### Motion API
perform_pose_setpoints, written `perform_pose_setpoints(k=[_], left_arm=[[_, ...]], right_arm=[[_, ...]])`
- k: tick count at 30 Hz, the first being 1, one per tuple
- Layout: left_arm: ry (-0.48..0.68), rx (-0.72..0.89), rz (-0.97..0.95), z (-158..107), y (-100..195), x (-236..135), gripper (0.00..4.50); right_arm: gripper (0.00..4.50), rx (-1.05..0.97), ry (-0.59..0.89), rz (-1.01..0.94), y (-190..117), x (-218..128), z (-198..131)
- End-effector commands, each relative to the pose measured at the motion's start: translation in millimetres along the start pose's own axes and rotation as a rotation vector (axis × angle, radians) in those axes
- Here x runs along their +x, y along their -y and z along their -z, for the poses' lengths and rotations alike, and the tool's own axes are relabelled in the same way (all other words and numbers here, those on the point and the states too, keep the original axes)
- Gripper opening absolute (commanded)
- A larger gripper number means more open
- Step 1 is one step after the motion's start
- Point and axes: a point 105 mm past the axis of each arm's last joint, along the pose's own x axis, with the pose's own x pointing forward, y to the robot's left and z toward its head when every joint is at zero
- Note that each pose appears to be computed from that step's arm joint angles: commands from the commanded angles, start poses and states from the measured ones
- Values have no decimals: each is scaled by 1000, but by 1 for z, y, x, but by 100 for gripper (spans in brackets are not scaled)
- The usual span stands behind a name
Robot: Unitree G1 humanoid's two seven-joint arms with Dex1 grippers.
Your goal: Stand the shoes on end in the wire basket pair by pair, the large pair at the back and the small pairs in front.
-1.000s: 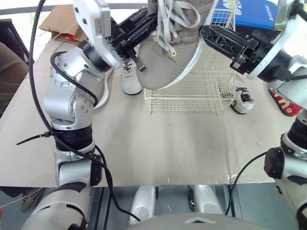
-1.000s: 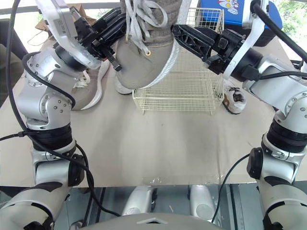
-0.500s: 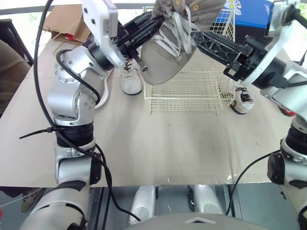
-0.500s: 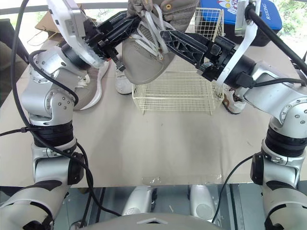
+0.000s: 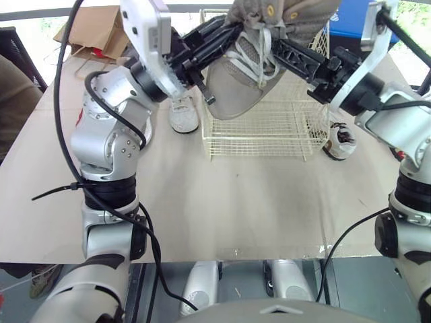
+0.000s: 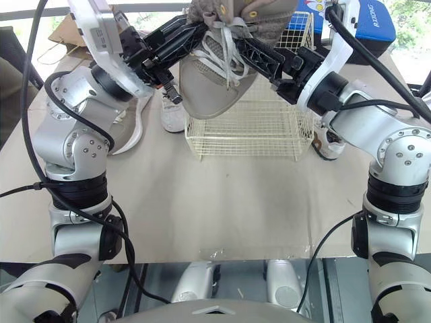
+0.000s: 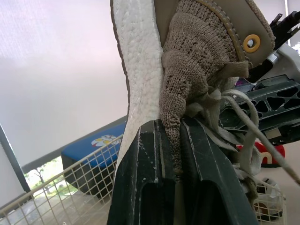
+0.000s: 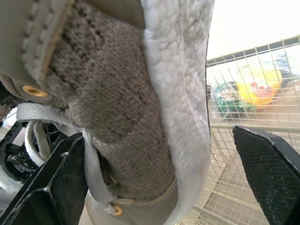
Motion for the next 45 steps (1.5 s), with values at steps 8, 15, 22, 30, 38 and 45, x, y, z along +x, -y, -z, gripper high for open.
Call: perform_pose_setpoints(k=[8,15,22,30,38,45], left_arm=[[-2,-69,54,-7,17,-4,0],[-65,-273,62,-6,21,-16,209],[-264,-395,106,7,55,-66,385],[-282,-353,-14,14,67,-88,385],[-242,-295,-61,8,67,-97,385],[-217,-235,-118,8,59,-97,385]], right_arm=[[106,-51,70,-70,-14,-1,-15],[17,-98,95,-28,-5,-4,-27],[13,-333,245,107,31,-11,-93],[13,-548,302,149,47,-4,-133],[13,-648,285,107,54,7,-134],[13,-649,168,61,83,14,-86]])
